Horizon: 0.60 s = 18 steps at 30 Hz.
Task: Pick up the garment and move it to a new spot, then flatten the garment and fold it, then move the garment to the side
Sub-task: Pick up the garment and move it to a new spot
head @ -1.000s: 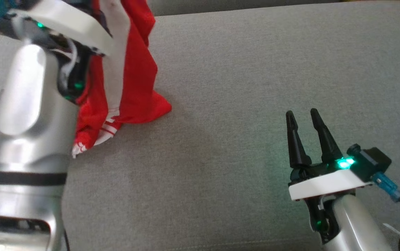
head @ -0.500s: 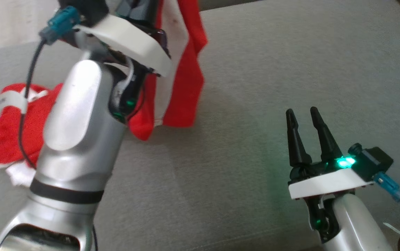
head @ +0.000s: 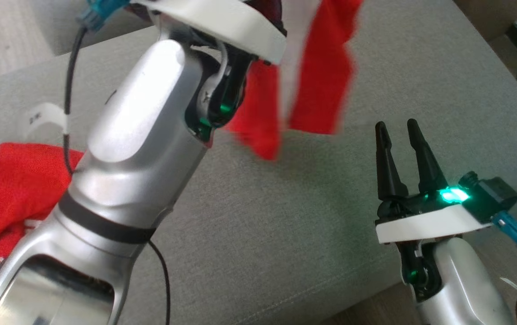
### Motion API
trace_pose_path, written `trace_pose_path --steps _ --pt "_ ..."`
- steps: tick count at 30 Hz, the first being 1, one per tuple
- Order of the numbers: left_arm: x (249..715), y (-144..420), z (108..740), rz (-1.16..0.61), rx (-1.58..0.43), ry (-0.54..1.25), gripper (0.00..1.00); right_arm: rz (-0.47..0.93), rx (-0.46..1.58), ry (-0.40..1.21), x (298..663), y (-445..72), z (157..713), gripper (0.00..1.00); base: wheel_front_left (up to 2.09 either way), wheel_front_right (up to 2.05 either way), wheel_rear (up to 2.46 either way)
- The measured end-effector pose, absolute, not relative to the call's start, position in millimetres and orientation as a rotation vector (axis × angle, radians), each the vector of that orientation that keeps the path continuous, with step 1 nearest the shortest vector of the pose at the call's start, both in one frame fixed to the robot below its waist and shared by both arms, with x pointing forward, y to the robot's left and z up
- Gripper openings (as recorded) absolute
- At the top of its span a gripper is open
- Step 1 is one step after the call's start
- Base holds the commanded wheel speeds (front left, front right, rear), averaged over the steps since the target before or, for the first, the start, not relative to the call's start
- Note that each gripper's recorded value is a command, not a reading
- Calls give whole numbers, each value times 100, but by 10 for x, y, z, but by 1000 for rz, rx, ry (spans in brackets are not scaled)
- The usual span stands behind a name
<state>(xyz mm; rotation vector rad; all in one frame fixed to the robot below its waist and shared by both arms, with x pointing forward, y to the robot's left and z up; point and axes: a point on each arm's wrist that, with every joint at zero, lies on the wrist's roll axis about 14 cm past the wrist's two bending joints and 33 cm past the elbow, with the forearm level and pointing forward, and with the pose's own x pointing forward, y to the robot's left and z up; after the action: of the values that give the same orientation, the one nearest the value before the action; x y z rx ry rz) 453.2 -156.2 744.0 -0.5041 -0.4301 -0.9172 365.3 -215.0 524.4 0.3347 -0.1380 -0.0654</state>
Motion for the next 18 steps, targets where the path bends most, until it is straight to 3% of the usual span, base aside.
trace_pose_path --steps 7,8,9,13,18 --pt "4821 -1571 6357 -822 -384 -166 0 -70 335 -129 3696 -2163 5208 100 0 0 0" --pt "4851 -1531 6159 -804 -356 -124 44 -69 335 -126 3708 -2158 5198 100 0 0 0" --pt "4875 -1480 5977 -782 -331 -85 100 -67 336 -124 3722 -2149 5188 100 0 0 0" --pt "4974 -1203 5556 -702 -270 -6 100 -55 341 -116 3781 -2110 5157 100 0 0 0" --pt "5094 -719 5648 -582 -321 -66 100 -17 329 -109 3873 -1992 5134 100 0 0 0"
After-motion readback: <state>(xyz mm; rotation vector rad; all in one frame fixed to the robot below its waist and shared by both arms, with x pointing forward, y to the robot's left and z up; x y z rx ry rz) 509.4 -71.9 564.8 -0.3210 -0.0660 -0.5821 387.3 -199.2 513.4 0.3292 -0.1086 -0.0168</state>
